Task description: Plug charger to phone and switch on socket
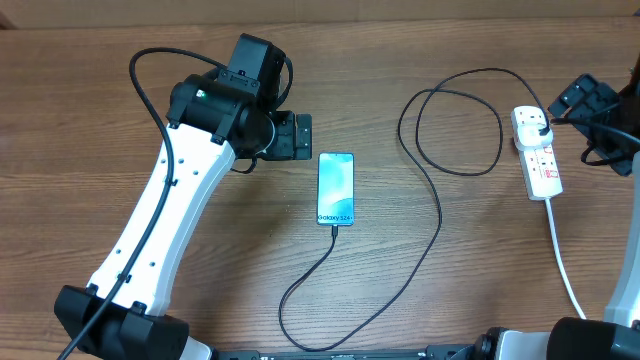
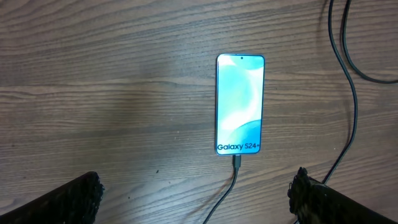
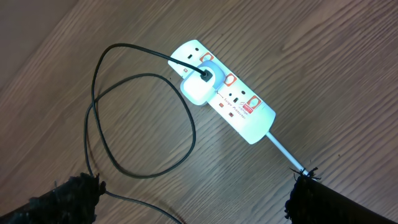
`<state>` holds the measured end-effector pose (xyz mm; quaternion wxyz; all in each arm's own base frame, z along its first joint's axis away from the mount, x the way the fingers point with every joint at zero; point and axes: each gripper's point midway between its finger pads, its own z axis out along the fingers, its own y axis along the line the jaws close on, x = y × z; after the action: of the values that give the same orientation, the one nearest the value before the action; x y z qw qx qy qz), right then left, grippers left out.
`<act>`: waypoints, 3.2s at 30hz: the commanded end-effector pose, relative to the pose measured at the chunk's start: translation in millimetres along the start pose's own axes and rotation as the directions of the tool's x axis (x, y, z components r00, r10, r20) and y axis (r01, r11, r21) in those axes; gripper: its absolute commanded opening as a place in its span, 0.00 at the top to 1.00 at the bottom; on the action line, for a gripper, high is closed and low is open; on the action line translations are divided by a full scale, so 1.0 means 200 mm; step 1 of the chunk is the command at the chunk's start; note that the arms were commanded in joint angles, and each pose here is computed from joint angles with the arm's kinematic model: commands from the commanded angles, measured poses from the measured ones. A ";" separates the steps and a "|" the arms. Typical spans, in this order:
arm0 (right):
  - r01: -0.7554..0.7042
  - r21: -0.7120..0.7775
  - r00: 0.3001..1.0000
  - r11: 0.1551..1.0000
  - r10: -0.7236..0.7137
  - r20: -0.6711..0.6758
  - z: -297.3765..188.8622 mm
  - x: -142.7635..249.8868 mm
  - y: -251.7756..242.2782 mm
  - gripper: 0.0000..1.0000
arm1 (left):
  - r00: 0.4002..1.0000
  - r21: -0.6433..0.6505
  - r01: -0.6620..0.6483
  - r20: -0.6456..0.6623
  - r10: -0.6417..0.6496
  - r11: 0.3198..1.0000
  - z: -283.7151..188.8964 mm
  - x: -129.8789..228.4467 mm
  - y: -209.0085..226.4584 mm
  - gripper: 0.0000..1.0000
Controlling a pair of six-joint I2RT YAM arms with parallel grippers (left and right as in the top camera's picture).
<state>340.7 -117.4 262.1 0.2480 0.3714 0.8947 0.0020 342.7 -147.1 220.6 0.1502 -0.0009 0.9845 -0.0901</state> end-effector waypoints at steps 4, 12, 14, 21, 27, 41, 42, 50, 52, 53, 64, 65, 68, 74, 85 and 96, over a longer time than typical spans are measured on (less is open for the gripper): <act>-0.006 0.009 1.000 1.000 0.006 0.009 -0.01 0.00 -0.01 0.00 | 1.000 -0.003 -0.018 0.024 0.018 1.000 -0.02 -0.02 -0.01 0.01; -0.006 0.009 1.000 1.000 0.006 0.009 -0.01 0.00 -0.01 0.00 | 0.998 -0.011 -0.018 0.064 0.019 1.000 -0.03 -0.07 -0.01 0.01; -0.006 0.009 1.000 1.000 0.006 0.009 -0.01 0.00 -0.01 0.00 | 0.996 -0.002 -0.020 0.086 0.020 1.000 -0.03 -0.10 -0.02 0.01; -0.006 0.009 1.000 1.000 0.006 0.009 -0.01 0.00 -0.01 0.00 | 0.996 0.000 -0.020 0.092 0.020 1.000 -0.03 -0.10 -0.02 0.01; -0.006 0.009 1.000 1.000 0.006 0.009 -0.01 0.00 -0.01 0.00 | 0.995 -0.007 -0.020 0.096 0.020 1.000 -0.03 -0.11 -0.02 0.01; -0.006 0.009 1.000 1.000 0.006 0.009 -0.01 0.00 -0.01 0.00 | 0.950 -0.092 -0.012 0.310 0.041 0.996 -0.12 -0.29 0.02 0.01; -0.006 0.009 1.000 1.000 0.006 0.009 -0.01 0.00 -0.01 0.00 | 0.942 -0.093 -0.026 0.332 0.056 0.995 -0.14 -0.30 0.01 0.01; -0.006 0.009 1.000 1.000 0.006 0.009 -0.01 0.00 -0.01 0.00 | 0.823 -0.096 -0.207 0.521 0.227 0.974 -0.28 -0.35 -0.07 0.01; -0.006 0.009 1.000 1.000 0.006 0.009 -0.01 0.00 -0.01 0.00 | 0.788 -0.112 -0.235 0.559 0.257 0.965 -0.32 -0.35 -0.06 0.01; -0.006 0.009 1.000 1.000 0.006 0.009 -0.01 0.00 -0.01 0.00 | 0.771 -0.120 -0.247 0.576 0.270 0.962 -0.33 -0.35 -0.05 0.01; -0.006 0.009 1.000 1.000 0.006 0.009 -0.01 0.00 -0.01 0.00 | 0.675 -0.106 -0.235 0.697 0.241 0.966 -0.42 -0.30 0.01 0.01; -0.006 0.009 1.000 1.000 0.006 0.009 -0.01 0.00 -0.01 0.00 | 0.668 -0.102 -0.237 0.705 0.238 0.966 -0.42 -0.29 0.01 0.01; -0.006 0.009 1.000 1.000 0.006 0.009 -0.01 0.00 -0.01 0.00 | 0.634 -0.083 -0.247 0.740 0.226 0.965 -0.44 -0.29 0.00 0.01; -0.006 0.009 1.000 1.000 0.006 0.009 -0.01 0.00 -0.01 0.00 | 0.584 -0.070 -0.245 0.785 0.205 0.967 -0.46 -0.26 0.01 0.01; -0.006 0.009 1.000 1.000 0.006 0.009 -0.01 0.00 -0.01 0.00 | 0.476 -0.018 -0.312 0.862 0.173 0.950 -0.48 -0.16 0.08 0.01; -0.006 0.009 1.000 1.000 0.006 0.009 -0.01 0.00 -0.01 0.00 | 0.270 -0.017 -0.368 0.955 0.124 0.930 -0.50 0.01 0.10 0.01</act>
<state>340.5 -117.9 262.1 0.2481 0.3717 0.8946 0.0006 317.9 -109.9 318.7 0.7018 0.1012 0.6887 -0.1518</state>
